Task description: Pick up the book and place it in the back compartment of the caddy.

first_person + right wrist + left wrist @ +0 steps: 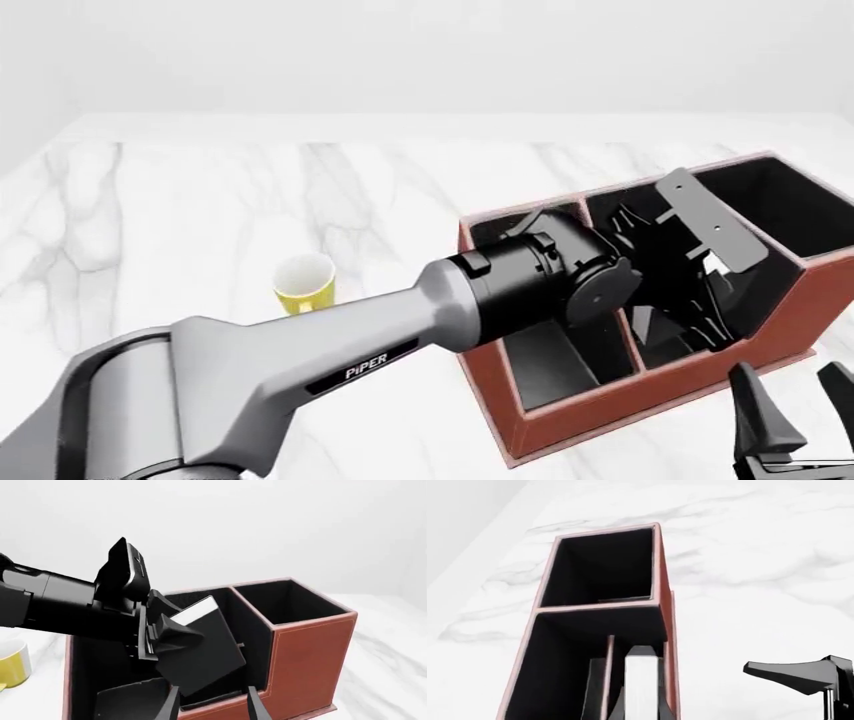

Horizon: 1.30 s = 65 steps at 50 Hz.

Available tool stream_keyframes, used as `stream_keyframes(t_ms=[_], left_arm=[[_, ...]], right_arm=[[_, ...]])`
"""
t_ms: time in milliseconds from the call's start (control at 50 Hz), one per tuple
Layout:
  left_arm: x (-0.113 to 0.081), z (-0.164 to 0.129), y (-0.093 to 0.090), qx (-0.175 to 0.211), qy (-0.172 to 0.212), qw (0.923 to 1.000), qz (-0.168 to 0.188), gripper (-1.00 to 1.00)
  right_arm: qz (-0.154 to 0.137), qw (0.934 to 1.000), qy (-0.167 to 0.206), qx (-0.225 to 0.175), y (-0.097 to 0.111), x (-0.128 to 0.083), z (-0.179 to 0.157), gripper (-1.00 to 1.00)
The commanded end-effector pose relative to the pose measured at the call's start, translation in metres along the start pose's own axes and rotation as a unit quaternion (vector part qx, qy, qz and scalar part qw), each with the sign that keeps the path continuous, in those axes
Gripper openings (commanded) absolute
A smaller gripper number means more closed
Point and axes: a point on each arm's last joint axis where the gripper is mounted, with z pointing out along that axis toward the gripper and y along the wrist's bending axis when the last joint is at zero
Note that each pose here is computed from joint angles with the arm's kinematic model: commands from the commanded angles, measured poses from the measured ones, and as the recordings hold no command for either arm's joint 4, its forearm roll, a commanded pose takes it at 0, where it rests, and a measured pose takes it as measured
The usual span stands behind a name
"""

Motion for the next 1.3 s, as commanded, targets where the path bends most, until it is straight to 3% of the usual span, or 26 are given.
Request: stream_keyframes(t_ms=[20,400,580,880,900,1060,1260,1300], left_arm=[[0.004,0.005,0.006,-0.009,-0.005,0.9999,0.008,-1.00],[0.019,0.022,0.005,-0.007,0.011,0.9999,0.010,-1.00],[0.024,0.023,-0.008,0.003,0.012,0.9999,0.003,-1.00],[0.031,0.029,-0.002,-0.002,0.014,0.9999,0.001,-1.00],[0.030,0.029,-0.002,-0.002,0.014,0.9999,0.000,1.00],[0.022,0.020,-0.004,-0.001,0.006,1.0000,-0.006,1.00],[0.008,0.004,0.007,-0.012,-0.009,0.9999,-0.009,1.00],[-0.001,-0.010,0.011,-0.016,-0.022,0.9996,-0.010,1.00]], right_arm=[[0.001,1.0000,0.000,0.000,0.000,0.000,0.000,1.00],[0.003,1.0000,0.001,-0.001,0.000,0.001,-0.001,1.00],[0.002,1.0000,0.000,-0.001,0.000,0.000,0.001,1.00],[0.003,1.0000,0.000,-0.001,0.000,0.000,0.000,1.00],[0.003,1.0000,0.000,-0.001,0.000,0.000,0.000,1.00],[0.003,1.0000,0.000,-0.001,0.000,0.000,0.000,1.00],[0.002,1.0000,0.000,0.000,0.000,0.000,0.000,1.00],[0.002,1.0000,0.001,0.000,0.000,0.000,0.001,1.00]])
